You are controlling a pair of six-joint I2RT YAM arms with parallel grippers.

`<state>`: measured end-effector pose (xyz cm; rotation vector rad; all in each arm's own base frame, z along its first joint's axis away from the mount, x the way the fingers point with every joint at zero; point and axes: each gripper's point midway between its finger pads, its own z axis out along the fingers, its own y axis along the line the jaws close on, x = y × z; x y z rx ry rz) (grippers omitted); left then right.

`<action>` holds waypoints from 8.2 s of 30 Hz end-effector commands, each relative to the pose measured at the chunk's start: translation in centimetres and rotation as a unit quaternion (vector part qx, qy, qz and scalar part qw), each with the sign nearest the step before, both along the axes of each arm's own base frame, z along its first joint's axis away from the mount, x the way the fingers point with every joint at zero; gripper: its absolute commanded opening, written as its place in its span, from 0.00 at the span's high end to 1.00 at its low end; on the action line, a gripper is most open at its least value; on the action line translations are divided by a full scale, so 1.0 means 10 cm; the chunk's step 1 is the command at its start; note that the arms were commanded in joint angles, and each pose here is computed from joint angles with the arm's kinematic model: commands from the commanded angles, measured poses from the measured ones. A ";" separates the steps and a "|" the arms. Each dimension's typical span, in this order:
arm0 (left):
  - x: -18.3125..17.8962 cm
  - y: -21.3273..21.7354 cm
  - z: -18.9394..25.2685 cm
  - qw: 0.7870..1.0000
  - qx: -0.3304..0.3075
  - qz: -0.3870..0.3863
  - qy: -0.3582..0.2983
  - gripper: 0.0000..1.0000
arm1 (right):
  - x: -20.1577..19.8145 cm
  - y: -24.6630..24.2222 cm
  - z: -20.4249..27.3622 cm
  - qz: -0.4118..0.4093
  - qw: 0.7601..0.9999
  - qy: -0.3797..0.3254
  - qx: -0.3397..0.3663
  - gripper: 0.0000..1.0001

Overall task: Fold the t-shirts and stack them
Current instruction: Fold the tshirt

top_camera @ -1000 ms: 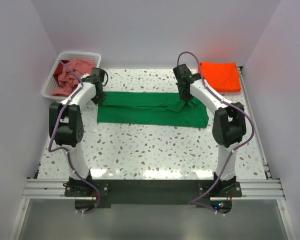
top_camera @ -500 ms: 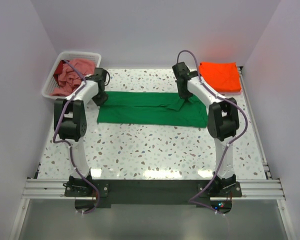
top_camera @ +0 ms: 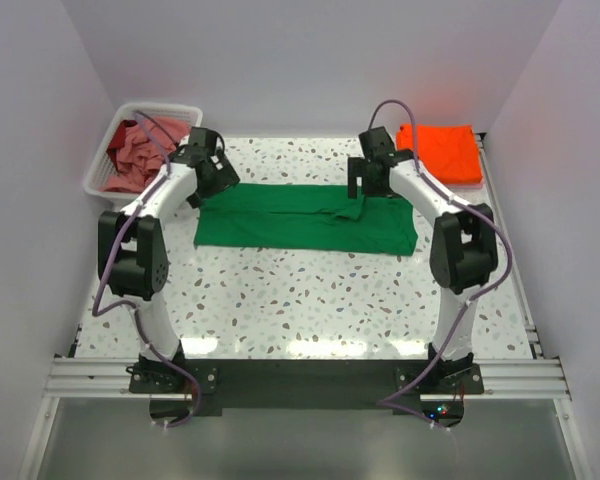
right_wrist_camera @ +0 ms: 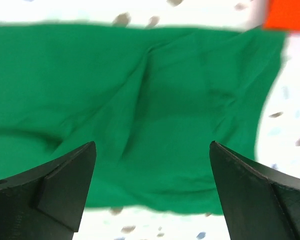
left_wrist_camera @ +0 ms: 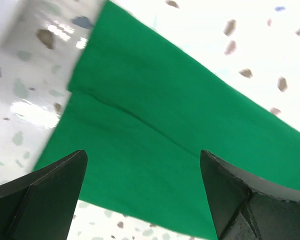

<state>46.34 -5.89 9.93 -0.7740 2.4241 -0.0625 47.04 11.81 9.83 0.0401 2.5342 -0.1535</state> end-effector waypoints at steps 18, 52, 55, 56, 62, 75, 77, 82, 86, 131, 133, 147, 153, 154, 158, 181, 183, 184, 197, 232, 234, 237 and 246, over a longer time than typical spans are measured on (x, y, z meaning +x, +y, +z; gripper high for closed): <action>-1.12 -0.21 -0.19 0.998 0.002 -0.054 0.045 0.00 | -0.14 0.89 -0.21 0.058 0.964 -0.023 0.259 0.02; 0.16 -0.31 -0.07 0.994 0.063 -0.082 -0.018 0.00 | -0.80 0.15 -0.14 -0.087 0.985 -0.009 0.152 0.01; 0.38 -0.31 -0.20 0.992 0.086 -0.094 -0.008 0.00 | -0.91 0.03 -0.30 -0.100 0.984 0.002 0.144 0.01; 0.42 -0.31 -0.24 0.992 0.088 -0.094 -0.005 0.00 | -0.92 0.00 -0.35 -0.105 0.984 0.005 0.142 0.02; 0.49 -0.29 -0.63 0.989 0.103 -0.103 0.033 0.00 | -0.75 -0.07 -0.59 -0.123 0.983 0.020 0.131 0.01; -0.56 -0.19 -1.08 0.986 0.065 -0.074 0.136 0.00 | -0.31 0.09 -0.84 -0.080 0.987 0.049 0.128 0.01; -0.92 -0.20 -1.12 0.984 0.046 -0.079 0.153 0.00 | -0.18 0.19 -0.87 -0.056 0.988 0.052 0.136 0.01; -1.73 -0.41 -1.11 0.978 -0.011 -0.089 0.187 0.00 | 0.23 0.43 -0.85 -0.010 0.987 0.033 0.158 0.01; -2.13 -0.68 -1.02 0.976 -0.069 -0.100 0.181 0.00 | 0.41 0.67 -0.92 0.023 0.984 0.037 0.175 0.01; -2.44 -0.68 -0.07 0.988 -0.047 -0.147 0.014 0.00 | -0.50 1.71 0.08 0.058 0.995 -0.077 0.010 0.01; -2.46 -0.66 -0.10 0.988 -0.043 -0.146 0.018 0.00 | -0.48 1.74 0.08 0.063 0.995 -0.076 0.008 0.01; -2.48 -0.70 -0.22 0.984 -0.048 -0.167 0.024 0.00 | -0.66 1.98 -0.68 0.086 0.995 0.001 0.048 0.01; -2.49 -0.68 -0.24 0.985 -0.047 -0.165 0.025 0.00 | -0.54 1.83 -0.94 0.071 0.996 0.028 0.038 0.01; -2.49 -0.68 -0.25 0.985 -0.045 -0.164 0.026 0.00 | -0.48 1.75 -0.95 0.062 0.997 0.029 0.037 0.02; -2.50 -0.67 -0.27 0.986 -0.044 -0.160 0.032 0.00 | -0.30 1.51 -1.03 0.047 0.998 0.038 0.032 0.01; -2.73 -1.08 -0.71 0.952 -0.134 -0.268 0.068 0.21 | 0.11 1.47 0.19 0.163 0.978 -0.033 0.129 0.01; -2.75 -1.03 -0.77 0.954 -0.125 -0.261 0.074 0.30 | 0.02 1.47 0.41 0.167 0.974 -0.048 0.146 0.01; -2.73 -1.02 -0.78 0.956 -0.122 -0.256 0.071 0.32 | -0.05 1.46 0.36 0.169 0.973 -0.044 0.149 0.01; -2.76 -1.02 -1.00 0.958 -0.127 -0.244 0.084 0.83 | -0.79 1.23 0.66 0.170 0.965 -0.068 0.189 0.01; -3.32 -1.17 -0.98 0.949 -0.158 -0.248 0.112 1.00 | -3.31 1.18 -0.61 0.107 0.922 0.148 0.342 0.30; -3.32 -1.18 -0.98 0.949 -0.162 -0.248 0.112 1.00 | -3.33 1.15 -0.68 0.098 0.924 0.155 0.335 0.32; -3.34 -1.17 -0.99 0.948 -0.162 -0.249 0.114 1.00 | -3.33 1.12 -0.75 0.090 0.927 0.156 0.329 0.34; -3.36 -1.16 -0.97 0.949 -0.162 -0.247 0.114 1.00 | -3.38 1.12 -0.82 0.087 0.927 0.166 0.325 0.87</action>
